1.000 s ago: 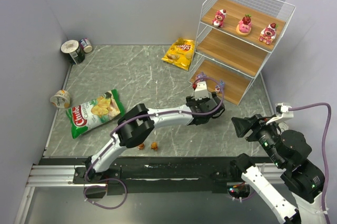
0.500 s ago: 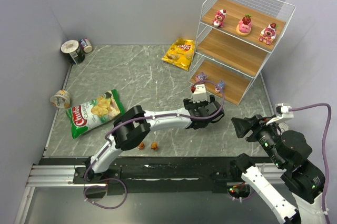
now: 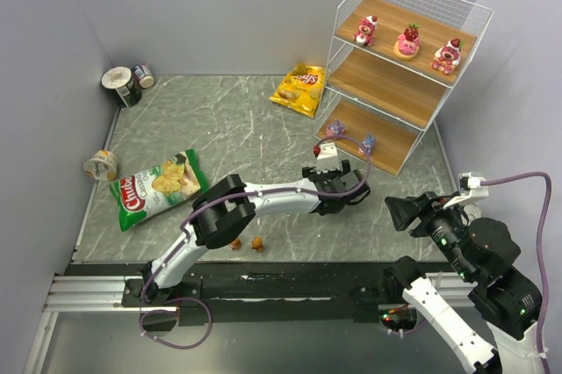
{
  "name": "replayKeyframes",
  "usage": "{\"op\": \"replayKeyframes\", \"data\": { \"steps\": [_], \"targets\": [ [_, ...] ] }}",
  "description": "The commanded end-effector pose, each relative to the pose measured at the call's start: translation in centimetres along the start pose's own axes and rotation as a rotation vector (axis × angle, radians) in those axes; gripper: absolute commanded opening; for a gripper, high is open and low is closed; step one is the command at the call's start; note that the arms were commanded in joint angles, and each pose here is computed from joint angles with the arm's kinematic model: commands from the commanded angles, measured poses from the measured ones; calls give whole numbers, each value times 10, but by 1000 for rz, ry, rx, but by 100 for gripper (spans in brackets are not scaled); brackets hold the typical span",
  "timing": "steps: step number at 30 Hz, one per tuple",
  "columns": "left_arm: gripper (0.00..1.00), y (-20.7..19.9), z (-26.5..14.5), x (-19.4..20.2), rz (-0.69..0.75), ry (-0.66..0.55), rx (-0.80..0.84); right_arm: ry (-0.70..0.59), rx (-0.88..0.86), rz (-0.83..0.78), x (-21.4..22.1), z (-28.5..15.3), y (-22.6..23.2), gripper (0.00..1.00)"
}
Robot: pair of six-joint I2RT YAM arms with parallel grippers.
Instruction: Place and organize the plastic toys onto the shelf
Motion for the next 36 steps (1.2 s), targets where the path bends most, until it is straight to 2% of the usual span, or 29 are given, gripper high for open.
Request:
{"op": "replayKeyframes", "data": {
  "steps": [1,15,18,21,22,24,25,28,36],
  "targets": [
    [85,3,12,-5,-54,0,7,-25,-17,-6,-5,-1,3,68],
    [68,-5,27,12,-14,44,40,-37,-9,-8,-7,-2,1,68],
    [59,-5,27,12,-8,42,45,-43,-12,-7,-8,-3,2,68],
    [46,-11,26,7,-1,24,85,-39,-7,-9,-7,-2,1,68],
    [37,-12,27,7,30,18,99,-35,-7,-9,-6,-1,1,68],
    [30,-25,25,0,44,-8,165,-34,-4,-8,-6,-1,1,68],
    [22,-28,24,-4,88,-22,189,-36,-2,-8,-6,0,0,68],
    [11,-45,23,-16,144,-76,260,-38,3,-8,-7,-2,0,68],
    [9,-92,18,-50,219,-238,453,-55,6,-7,-13,-6,1,68]
  ]
}}
Point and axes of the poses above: each gripper's point midway between its finger pads, its own z axis out along the fingers, its own y axis along the line the jaws close on, x = y × z, the point moved 3 cm from there along -z, back along the fingers, and after that the axes turned 14 degrees about z, right-handed, at the moved point
